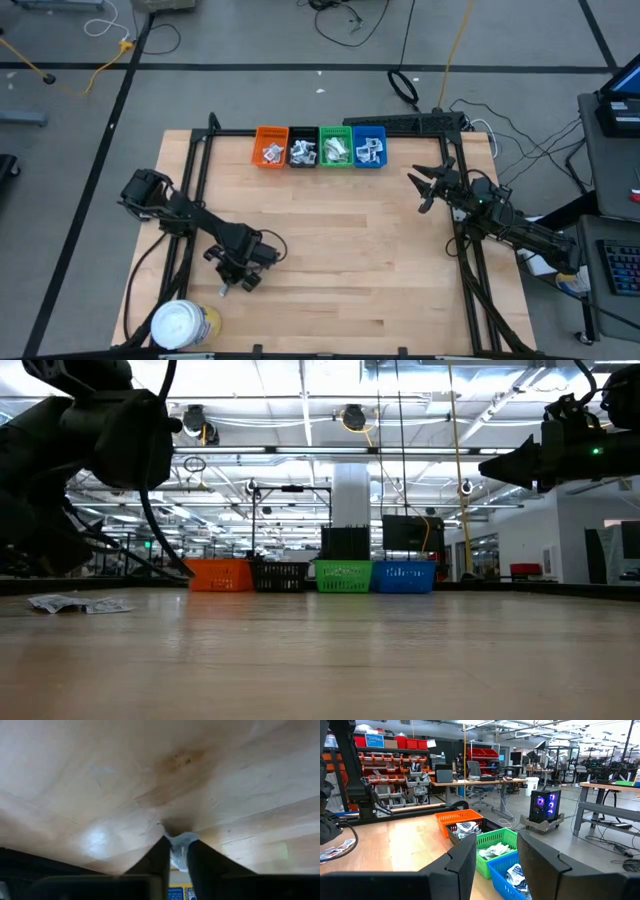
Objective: Pick & Place First Aid Supplies
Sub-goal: Put the red packet into the orange bin
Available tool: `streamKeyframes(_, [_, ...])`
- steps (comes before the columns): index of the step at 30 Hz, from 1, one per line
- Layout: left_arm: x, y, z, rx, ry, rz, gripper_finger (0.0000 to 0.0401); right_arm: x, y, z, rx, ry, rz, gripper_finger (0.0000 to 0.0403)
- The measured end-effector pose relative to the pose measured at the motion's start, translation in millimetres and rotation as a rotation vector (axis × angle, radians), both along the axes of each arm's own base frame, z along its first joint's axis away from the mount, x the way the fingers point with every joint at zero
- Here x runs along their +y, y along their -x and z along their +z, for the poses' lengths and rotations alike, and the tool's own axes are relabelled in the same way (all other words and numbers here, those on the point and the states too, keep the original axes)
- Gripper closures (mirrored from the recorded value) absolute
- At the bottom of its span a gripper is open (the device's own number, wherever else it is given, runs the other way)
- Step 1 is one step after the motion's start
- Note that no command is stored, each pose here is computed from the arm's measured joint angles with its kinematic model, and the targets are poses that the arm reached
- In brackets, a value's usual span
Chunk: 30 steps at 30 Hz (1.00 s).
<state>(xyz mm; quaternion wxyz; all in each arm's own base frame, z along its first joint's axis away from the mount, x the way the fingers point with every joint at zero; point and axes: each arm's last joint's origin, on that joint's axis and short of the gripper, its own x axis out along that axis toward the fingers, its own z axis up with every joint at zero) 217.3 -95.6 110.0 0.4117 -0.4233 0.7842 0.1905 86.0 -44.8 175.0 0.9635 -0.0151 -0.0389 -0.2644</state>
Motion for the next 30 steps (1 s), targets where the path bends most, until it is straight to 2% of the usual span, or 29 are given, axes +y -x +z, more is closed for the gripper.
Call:
streamKeyframes(3, [5, -1, 4, -0.038, -0.03, 0.006, 0.0383, 0, 0, 0, 0.0, 0.0, 0.0, 0.0264])
streamKeyframes(5, [10, -3, 9, -0.078, -0.069, 0.011, 0.0393, 0, 0, 0, 0.0, 0.0, 0.0, 0.0264])
streamKeyframes(13, [42, -4, 28, -0.191, -0.278, 0.083, 0.0395, 0, 0, 0, 0.0, 0.0, 0.0, 0.0264])
streamKeyframes(20, [78, -8, 37, -0.251, -0.343, 0.173, 0.0397, 0, 0, 0, 0.0, 0.0, 0.0, 0.0264])
streamKeyframes(30, [132, -8, 56, -0.349, -0.373, 0.289, 0.0398, 0, 0, 0, 0.0, 0.0, 0.0, 0.0264])
